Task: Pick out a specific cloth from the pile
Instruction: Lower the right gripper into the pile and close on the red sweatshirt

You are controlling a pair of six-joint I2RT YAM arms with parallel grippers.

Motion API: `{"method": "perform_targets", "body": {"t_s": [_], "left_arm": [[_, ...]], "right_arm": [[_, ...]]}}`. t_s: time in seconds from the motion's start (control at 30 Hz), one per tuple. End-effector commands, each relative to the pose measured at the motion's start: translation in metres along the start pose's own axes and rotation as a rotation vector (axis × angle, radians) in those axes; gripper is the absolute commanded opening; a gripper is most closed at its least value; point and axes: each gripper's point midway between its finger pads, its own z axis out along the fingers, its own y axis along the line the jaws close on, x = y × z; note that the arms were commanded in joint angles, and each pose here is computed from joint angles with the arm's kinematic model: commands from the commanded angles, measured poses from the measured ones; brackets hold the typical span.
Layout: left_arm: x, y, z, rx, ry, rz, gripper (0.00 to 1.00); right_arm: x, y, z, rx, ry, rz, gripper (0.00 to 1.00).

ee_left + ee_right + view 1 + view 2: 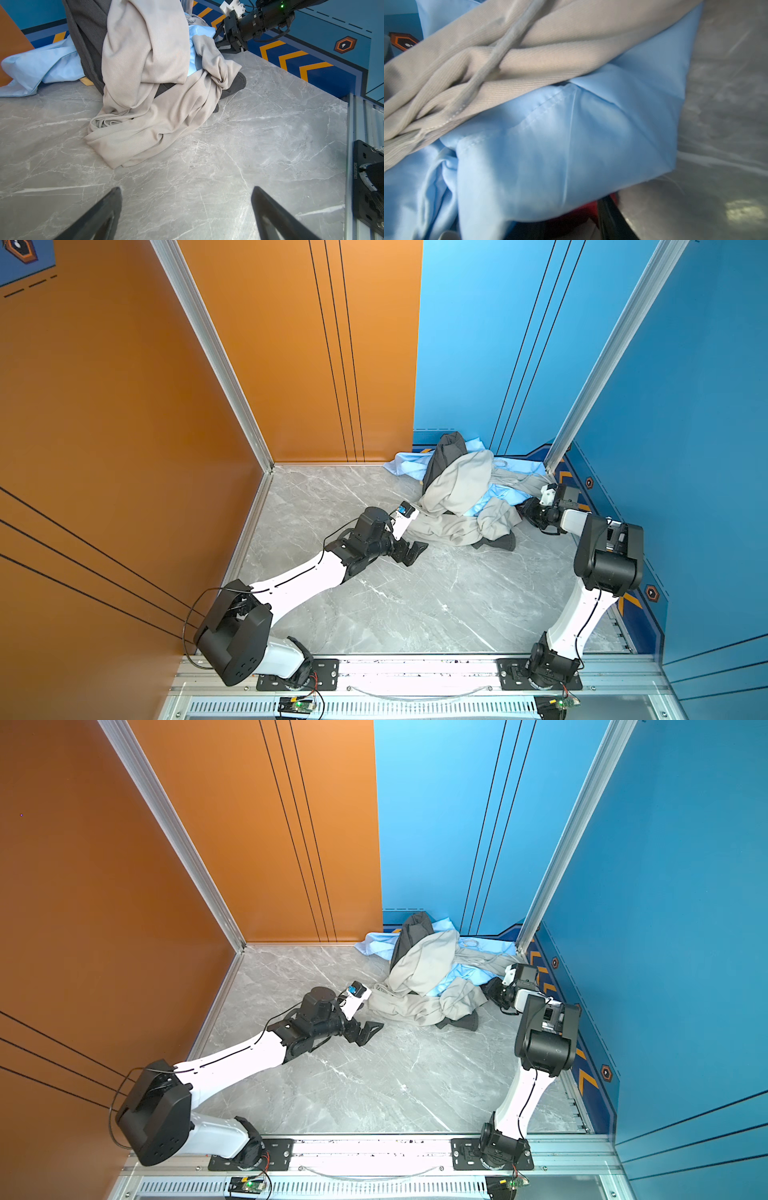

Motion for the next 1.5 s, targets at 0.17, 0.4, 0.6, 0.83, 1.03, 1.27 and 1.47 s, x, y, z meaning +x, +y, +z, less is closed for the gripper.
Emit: {"method": "perform_targets", "body": {"t_s": [0.17,0.4,0.6,0.83,1.03,1.27,1.47], "left_arm": [[-0.019,-0.007,-0.008,0.009,-0.051,0.028,0.97],[-0.019,-0.006,-0.008,0.007,-0.052,0.027,0.97],[-0.019,-0.005,-0.008,0.000,-0.052,0.027,0.97],[-0.018,-0.004,-0.008,-0.004,-0.050,0.024,0.97],[-0.017,-0.004,-0.007,0.003,-0.047,0.018,0.97],[-0.018,-0.004,-0.008,-0.004,-0.050,0.017,0.97],[-0.019,-0.004,-0.009,-0.004,-0.054,0.018,0.97]], "right_arm": [[0.011,-0.005,0.009,0.034,0.066,0.000,0.44],[0.005,-0.011,0.011,0.086,0.075,-0.014,0.50],[0.002,-0.015,0.019,0.120,0.093,-0.010,0.54],[0.012,-0.007,0.025,0.118,0.130,-0.033,0.51],[0.017,-0.007,0.029,0.111,0.146,-0.026,0.40],[0.009,-0.003,0.016,0.127,0.112,-0.035,0.17],[-0.012,0.007,-0.010,0.121,0.040,-0.043,0.00]]}}
